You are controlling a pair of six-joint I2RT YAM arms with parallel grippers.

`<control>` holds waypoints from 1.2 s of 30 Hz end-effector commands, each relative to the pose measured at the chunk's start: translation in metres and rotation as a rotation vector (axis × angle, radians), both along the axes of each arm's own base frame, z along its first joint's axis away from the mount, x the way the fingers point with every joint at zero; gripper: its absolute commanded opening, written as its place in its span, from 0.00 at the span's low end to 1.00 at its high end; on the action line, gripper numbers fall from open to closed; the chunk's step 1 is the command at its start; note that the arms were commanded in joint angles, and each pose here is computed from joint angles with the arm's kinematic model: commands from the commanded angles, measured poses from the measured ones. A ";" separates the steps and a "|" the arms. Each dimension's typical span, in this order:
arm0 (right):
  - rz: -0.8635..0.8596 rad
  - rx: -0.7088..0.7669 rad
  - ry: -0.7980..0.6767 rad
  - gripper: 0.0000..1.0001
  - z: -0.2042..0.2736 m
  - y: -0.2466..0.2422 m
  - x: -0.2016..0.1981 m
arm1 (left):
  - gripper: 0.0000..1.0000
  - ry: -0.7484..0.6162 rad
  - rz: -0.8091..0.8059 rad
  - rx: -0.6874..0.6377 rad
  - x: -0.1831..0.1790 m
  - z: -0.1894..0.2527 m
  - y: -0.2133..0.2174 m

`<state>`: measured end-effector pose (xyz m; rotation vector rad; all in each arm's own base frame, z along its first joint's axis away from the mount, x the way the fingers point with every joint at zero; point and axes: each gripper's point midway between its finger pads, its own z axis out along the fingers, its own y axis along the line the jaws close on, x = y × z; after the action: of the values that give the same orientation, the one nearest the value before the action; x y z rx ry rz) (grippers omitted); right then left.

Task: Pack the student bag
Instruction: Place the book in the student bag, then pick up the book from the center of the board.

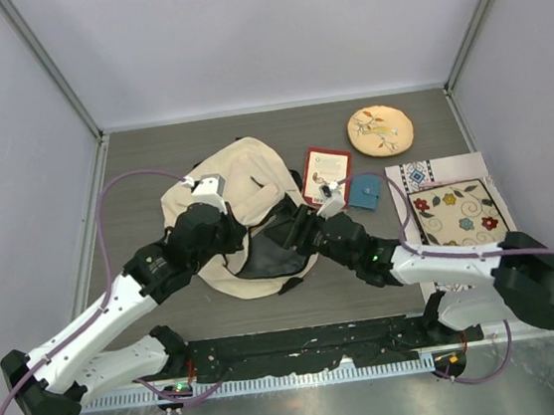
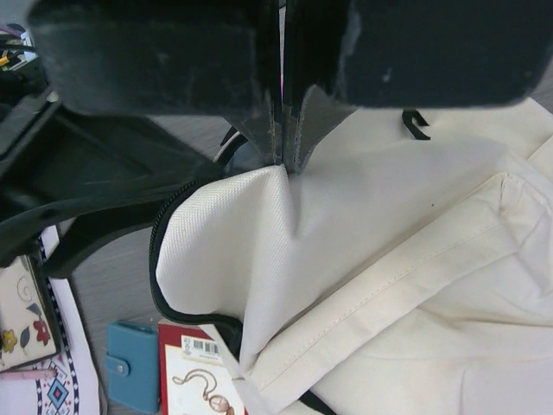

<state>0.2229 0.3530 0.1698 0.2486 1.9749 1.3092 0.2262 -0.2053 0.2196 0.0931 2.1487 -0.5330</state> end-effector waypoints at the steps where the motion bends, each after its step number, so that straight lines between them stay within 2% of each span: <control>1: -0.191 -0.268 0.031 0.62 -0.023 -0.061 0.007 | 0.00 0.003 0.016 -0.046 -0.004 0.000 0.004; 3: -0.235 -0.324 0.051 0.62 -0.036 -0.087 -0.001 | 0.04 0.004 0.006 -0.065 -0.006 -0.003 0.001; 5: -0.308 -0.283 0.012 0.62 -0.018 -0.110 -0.001 | 0.12 0.012 -0.030 -0.087 -0.009 -0.004 -0.006; 6: -0.334 -0.299 0.017 0.62 -0.024 -0.122 -0.004 | 0.25 0.004 -0.054 -0.111 -0.009 -0.001 -0.012; 8: -0.418 -0.266 -0.017 0.62 -0.010 -0.146 -0.003 | 0.45 0.006 -0.146 -0.151 -0.014 0.005 -0.030; 9: -0.441 -0.269 -0.019 0.62 -0.013 -0.155 -0.004 | 0.60 0.008 -0.175 -0.166 -0.016 0.008 -0.036; 12: -0.515 -0.249 -0.051 0.62 -0.004 -0.177 -0.004 | 0.72 0.016 -0.264 -0.210 -0.021 0.021 -0.056; 14: -0.547 -0.258 -0.061 0.63 -0.001 -0.187 -0.004 | 0.77 -0.006 -0.272 -0.228 -0.017 0.032 -0.060; 18: -0.588 -0.301 -0.079 0.66 0.007 -0.200 0.000 | 0.99 -0.065 -0.264 -0.245 -0.006 0.049 -0.066; 23: -0.620 -0.371 -0.088 0.68 0.015 -0.214 0.013 | 0.99 -0.084 -0.275 -0.230 0.019 0.057 -0.092; 24: -0.579 -0.367 -0.073 0.68 0.016 -0.208 0.015 | 1.00 -0.084 -0.280 -0.224 0.024 0.059 -0.097; 25: -0.625 -0.380 -0.048 0.69 0.014 -0.223 0.026 | 1.00 -0.080 -0.288 -0.204 0.036 0.058 -0.111; 27: -0.611 -0.387 -0.020 0.69 0.013 -0.227 0.037 | 0.99 -0.078 -0.288 -0.187 0.050 0.057 -0.123; 28: -0.600 -0.389 0.035 0.69 0.003 -0.235 0.047 | 1.00 -0.108 -0.291 -0.197 0.060 0.073 -0.130; 30: -0.580 -0.377 0.036 0.70 0.007 -0.239 0.060 | 1.00 -0.086 -0.297 -0.174 0.082 0.058 -0.146; 31: -0.519 -0.380 0.069 0.70 -0.001 -0.232 0.064 | 1.00 -0.101 -0.321 -0.201 0.089 0.070 -0.156; 32: -0.534 -0.372 0.069 0.69 0.000 -0.239 0.073 | 1.00 -0.057 -0.317 -0.196 0.103 0.050 -0.166; 34: -0.482 -0.357 0.096 0.70 -0.004 -0.232 0.083 | 1.00 -0.028 -0.324 -0.245 0.123 0.052 -0.176; 36: -0.482 -0.333 0.121 0.69 -0.007 -0.237 0.091 | 1.00 0.043 -0.300 -0.245 0.148 0.023 -0.180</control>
<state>0.2966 0.0923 0.1397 0.7189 2.0192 0.4650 0.3343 -0.3719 0.2461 0.3093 2.1106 -0.8815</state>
